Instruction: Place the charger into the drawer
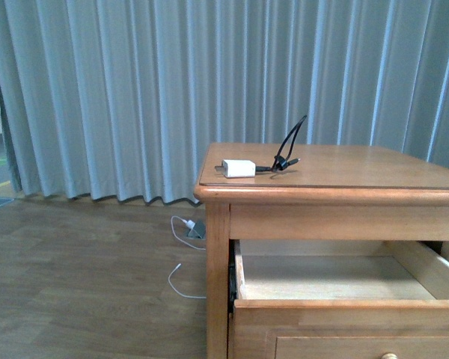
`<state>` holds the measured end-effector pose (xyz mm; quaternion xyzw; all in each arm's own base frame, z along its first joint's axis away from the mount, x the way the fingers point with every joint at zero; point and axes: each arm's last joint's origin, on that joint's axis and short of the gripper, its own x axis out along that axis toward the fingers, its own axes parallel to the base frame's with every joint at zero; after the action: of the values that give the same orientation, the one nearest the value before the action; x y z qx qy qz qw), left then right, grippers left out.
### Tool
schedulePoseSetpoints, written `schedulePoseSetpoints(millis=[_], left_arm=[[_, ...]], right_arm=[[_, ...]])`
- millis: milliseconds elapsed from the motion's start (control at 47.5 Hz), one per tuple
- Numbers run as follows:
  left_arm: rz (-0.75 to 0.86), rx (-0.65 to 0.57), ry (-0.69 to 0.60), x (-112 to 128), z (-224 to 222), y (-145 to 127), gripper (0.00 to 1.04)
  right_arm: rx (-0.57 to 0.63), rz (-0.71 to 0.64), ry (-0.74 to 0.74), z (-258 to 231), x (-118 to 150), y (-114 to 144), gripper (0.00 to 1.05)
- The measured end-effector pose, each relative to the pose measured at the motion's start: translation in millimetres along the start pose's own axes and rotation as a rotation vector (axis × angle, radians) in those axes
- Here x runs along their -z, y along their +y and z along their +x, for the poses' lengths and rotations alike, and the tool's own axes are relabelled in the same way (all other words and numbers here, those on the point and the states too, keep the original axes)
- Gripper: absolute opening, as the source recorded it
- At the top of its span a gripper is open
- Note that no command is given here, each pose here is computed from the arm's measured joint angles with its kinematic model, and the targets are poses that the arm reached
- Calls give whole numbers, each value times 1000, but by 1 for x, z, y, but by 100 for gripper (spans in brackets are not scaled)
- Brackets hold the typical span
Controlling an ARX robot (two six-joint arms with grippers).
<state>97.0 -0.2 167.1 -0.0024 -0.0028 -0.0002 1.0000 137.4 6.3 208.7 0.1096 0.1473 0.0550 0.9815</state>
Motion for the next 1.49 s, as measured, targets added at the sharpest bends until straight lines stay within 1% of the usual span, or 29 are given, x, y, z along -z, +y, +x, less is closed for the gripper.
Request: schedulePoseSetpoints(millis=[168,189,252,295,316,358,526,547,589,715,736,757,905,968,1010,1073,1115,1157,1241,1325,1494], left_arm=[[0,0,0,0,0,0,99],[0,0,0,0,0,0,99],[0,0,0,0,0,0,99],[0,0,0,0,0,0,99],[0,0,0,0,0,0,99],[0,0,0,0,0,0,99],[0,0,0,0,0,0,99],[0,0,0,0,0,0,99],[0,0,0,0,0,0,99],[0,0,0,0,0,0,99],[0,0,0,0,0,0,99],[0,0,0,0,0,0,99],[0,0,0,0,0,0,99],[0,0,0,0,0,0,99],[-1,-11,4,0,0,0,99],[-28,-161,133,1,5,-3,99],[-13,-177,177,-2,12,-6,99],[-6,-156,198,-9,21,-9,99],[-6,-106,199,-29,40,-14,99],[3,-55,184,-58,76,-24,99],[37,1,201,-84,132,-46,99]], right_arm=[[1,0,-12,-2,-1,0,97],[18,-8,-31,-1,0,-1,95],[77,-81,-168,-1,5,-5,86],[103,-144,-264,-3,8,-7,75],[107,-161,-287,-5,8,-8,69],[107,-185,-299,-6,11,-8,59],[110,-207,-290,-8,23,-10,30],[112,-213,-289,-8,24,-10,29],[111,-213,-290,-9,24,-10,35],[111,-214,-295,-9,24,-10,67],[111,-214,-295,-9,24,-10,69],[111,-214,-295,-9,24,-10,74],[111,-214,-295,-9,24,-10,98],[111,-215,-295,-9,24,-10,96],[111,-215,-295,-9,24,-10,97],[111,-216,-295,-9,24,-10,97],[111,-216,-295,-9,24,-10,97],[110,-216,-295,-9,24,-10,97],[111,-216,-295,-9,24,-10,97],[111,-216,-295,-9,24,-10,97],[111,-216,-295,-9,24,-10,97]])
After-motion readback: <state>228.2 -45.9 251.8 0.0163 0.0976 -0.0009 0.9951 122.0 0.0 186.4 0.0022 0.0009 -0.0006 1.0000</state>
